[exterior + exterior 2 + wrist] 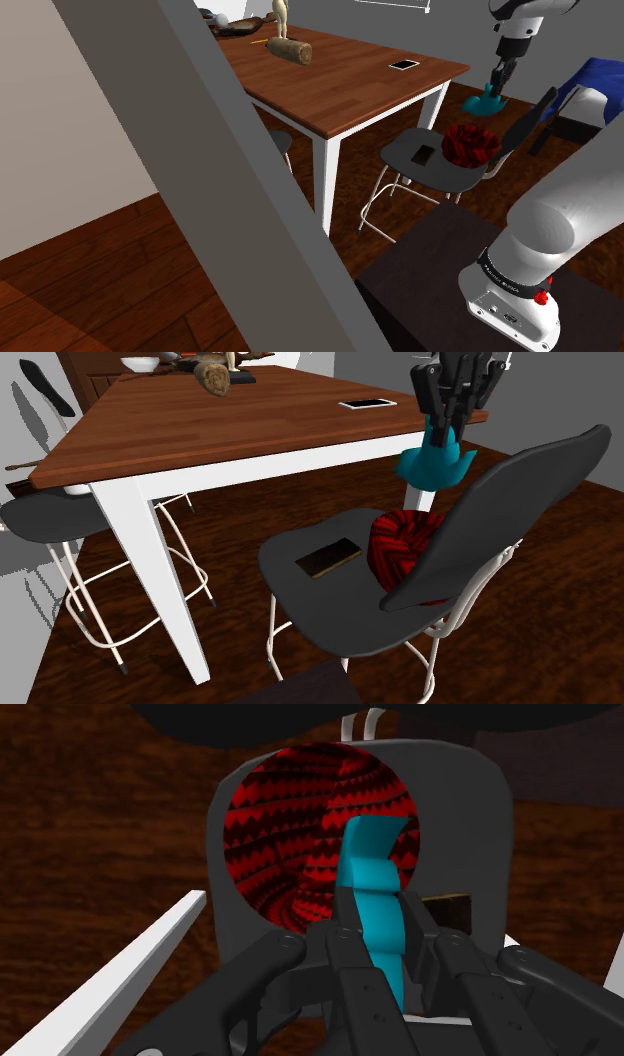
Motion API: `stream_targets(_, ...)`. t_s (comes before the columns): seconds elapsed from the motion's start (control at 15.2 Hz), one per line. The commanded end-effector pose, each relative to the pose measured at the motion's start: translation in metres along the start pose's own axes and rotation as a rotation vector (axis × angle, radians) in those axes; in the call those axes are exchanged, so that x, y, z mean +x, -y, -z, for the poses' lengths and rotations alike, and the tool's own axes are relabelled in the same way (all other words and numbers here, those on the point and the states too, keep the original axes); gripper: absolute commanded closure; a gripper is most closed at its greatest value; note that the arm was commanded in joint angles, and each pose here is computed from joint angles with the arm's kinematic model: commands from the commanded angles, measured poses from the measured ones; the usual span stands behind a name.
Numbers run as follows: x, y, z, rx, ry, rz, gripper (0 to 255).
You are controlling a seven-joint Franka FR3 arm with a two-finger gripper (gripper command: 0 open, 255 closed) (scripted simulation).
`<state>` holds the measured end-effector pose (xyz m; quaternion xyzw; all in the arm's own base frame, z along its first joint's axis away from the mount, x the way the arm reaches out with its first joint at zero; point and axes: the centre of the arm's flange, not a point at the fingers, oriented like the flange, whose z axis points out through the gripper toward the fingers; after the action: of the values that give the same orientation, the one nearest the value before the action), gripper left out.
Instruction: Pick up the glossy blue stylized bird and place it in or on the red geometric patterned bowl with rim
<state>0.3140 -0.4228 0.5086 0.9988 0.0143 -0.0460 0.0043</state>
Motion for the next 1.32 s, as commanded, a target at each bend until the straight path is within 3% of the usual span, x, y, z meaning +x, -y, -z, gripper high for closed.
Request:
stream_targets(0.0,0.007,-0.02,0.003,-0.003,0.0,0.003,255)
stream_targets(1.25,0.017,-0.019,-0.095,-0.003,0.0,0.003,255)
